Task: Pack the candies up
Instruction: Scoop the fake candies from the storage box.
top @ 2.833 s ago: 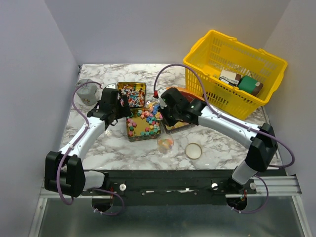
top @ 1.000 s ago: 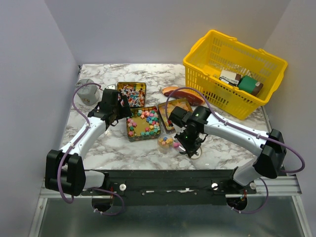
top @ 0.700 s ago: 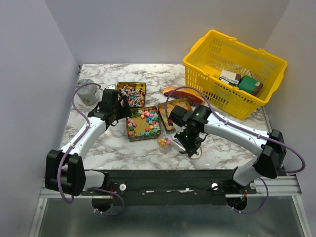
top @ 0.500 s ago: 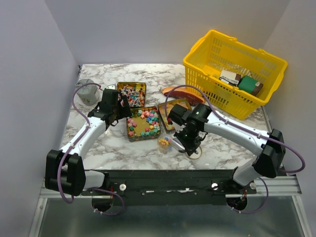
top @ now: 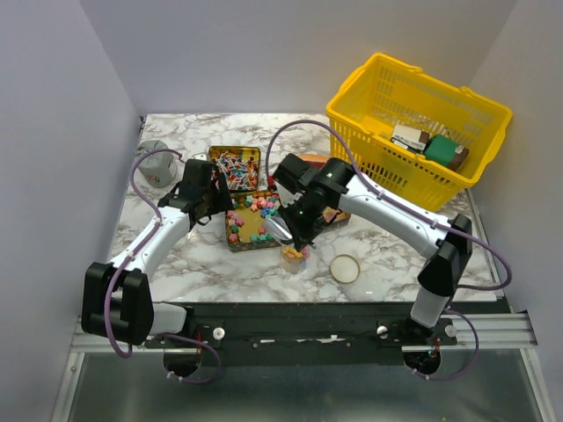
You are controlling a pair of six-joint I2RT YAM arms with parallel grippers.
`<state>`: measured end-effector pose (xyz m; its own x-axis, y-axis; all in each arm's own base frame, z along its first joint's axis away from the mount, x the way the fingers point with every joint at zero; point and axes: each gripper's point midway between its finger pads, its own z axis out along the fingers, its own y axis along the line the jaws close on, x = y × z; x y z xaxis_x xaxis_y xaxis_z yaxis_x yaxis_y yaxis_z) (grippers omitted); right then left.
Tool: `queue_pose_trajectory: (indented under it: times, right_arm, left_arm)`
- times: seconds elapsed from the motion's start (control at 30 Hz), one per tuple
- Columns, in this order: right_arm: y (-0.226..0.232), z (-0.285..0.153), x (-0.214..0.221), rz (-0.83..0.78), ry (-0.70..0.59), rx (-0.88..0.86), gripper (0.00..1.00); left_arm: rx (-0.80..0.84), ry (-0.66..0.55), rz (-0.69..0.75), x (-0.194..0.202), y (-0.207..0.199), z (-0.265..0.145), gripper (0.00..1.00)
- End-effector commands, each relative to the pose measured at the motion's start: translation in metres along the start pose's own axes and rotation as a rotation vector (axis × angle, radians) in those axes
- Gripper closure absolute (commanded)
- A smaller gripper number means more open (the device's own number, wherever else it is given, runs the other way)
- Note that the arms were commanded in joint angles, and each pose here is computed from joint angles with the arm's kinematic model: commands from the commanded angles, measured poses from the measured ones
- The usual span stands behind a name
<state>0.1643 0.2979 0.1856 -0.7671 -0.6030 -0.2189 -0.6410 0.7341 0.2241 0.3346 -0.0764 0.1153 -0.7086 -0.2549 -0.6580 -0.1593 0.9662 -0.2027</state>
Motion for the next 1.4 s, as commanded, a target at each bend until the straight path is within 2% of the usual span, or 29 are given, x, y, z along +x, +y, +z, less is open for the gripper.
queue_pose_trajectory:
  times: [0.0, 0.1, 0.23, 0.43, 0.87, 1.1, 1.37]
  right_arm:
    - [0.033, 0.008, -0.036, 0.022, -0.033, -0.155, 0.99]
    - [0.036, 0.010, -0.052, 0.083, -0.033, -0.225, 0.99]
    - [0.051, 0.010, -0.062, 0.190, 0.003, -0.425, 0.99]
    - [0.058, 0.017, -0.069, 0.343, 0.098, -0.523, 0.99]
    - [0.019, 0.065, -0.072, 0.546, 0.187, -0.305, 0.99]
    - [-0.001, 0.091, -0.069, 0.620, 0.234, -0.251, 0.99]
    - [-0.024, 0.115, -0.078, 0.667, 0.221, -0.206, 0.99]
  left_arm:
    - [0.045, 0.037, 0.011, 0.006, -0.007, 0.000, 0.20]
    - [0.063, 0.060, 0.010, 0.012, -0.010, 0.000, 0.25]
    - [0.076, 0.080, 0.011, 0.015, -0.012, 0.000, 0.27]
    - [0.070, 0.102, 0.016, 0.018, -0.011, 0.002, 0.26]
    - [0.042, 0.158, 0.014, 0.029, -0.007, 0.008, 0.29]
    - [0.037, 0.218, 0.021, 0.042, -0.007, 0.014, 0.43]
    - [0.036, 0.269, 0.037, 0.055, -0.009, 0.019, 0.55]
